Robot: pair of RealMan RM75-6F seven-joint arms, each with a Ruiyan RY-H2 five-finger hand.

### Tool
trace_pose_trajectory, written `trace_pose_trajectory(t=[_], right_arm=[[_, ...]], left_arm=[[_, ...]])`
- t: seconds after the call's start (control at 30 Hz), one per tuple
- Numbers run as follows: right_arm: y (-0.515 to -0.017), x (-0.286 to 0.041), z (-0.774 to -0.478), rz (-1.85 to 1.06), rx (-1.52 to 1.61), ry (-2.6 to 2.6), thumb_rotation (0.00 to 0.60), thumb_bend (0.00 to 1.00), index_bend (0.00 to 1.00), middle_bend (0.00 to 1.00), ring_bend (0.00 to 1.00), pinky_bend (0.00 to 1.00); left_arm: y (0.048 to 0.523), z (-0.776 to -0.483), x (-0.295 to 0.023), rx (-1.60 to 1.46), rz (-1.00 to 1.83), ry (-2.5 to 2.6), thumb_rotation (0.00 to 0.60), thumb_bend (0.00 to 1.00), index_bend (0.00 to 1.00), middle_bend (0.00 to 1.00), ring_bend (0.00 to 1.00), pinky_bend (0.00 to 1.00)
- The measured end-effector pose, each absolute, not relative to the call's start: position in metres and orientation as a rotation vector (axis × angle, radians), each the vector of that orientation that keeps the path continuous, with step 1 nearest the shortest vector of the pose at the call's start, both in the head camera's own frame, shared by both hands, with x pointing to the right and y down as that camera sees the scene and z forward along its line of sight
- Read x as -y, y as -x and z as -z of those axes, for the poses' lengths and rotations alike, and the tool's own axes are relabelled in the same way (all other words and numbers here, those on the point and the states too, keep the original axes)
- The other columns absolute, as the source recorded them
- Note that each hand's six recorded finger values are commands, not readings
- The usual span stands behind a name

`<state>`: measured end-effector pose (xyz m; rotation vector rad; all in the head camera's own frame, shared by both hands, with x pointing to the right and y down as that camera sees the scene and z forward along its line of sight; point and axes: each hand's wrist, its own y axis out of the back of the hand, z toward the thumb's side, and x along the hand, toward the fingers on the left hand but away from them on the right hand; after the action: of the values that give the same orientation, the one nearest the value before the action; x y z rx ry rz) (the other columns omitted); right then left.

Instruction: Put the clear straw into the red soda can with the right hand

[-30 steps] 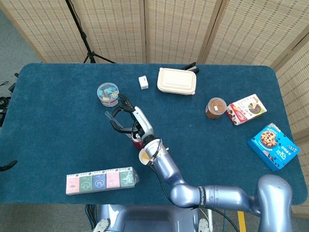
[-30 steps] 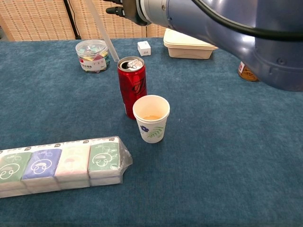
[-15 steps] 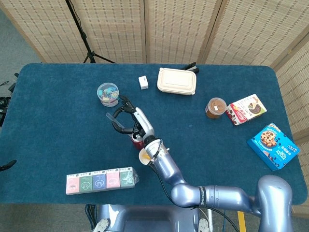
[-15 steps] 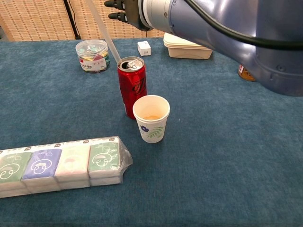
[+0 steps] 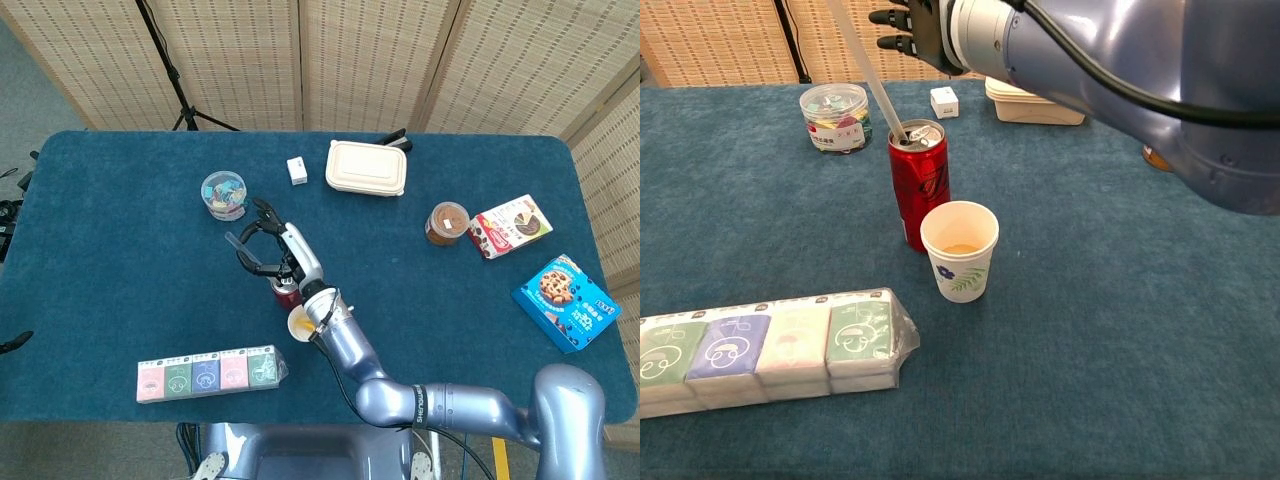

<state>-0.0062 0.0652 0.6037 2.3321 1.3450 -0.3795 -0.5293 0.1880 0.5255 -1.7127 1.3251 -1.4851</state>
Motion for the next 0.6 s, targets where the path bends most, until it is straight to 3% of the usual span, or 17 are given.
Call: trace_pose_trajectory(t=[0.6], right_arm=[[0.0053, -0.0704, -0.6123, 0.408, -1.348, -2.399, 0.600, 0.48, 0.59, 0.00, 0.00, 0.00]], left_arm=[[0.5305, -0.5252, -0.1879, -1.332, 1.485, 1.714, 0.600, 0.00, 0.00, 0.00, 0.00, 0.00]])
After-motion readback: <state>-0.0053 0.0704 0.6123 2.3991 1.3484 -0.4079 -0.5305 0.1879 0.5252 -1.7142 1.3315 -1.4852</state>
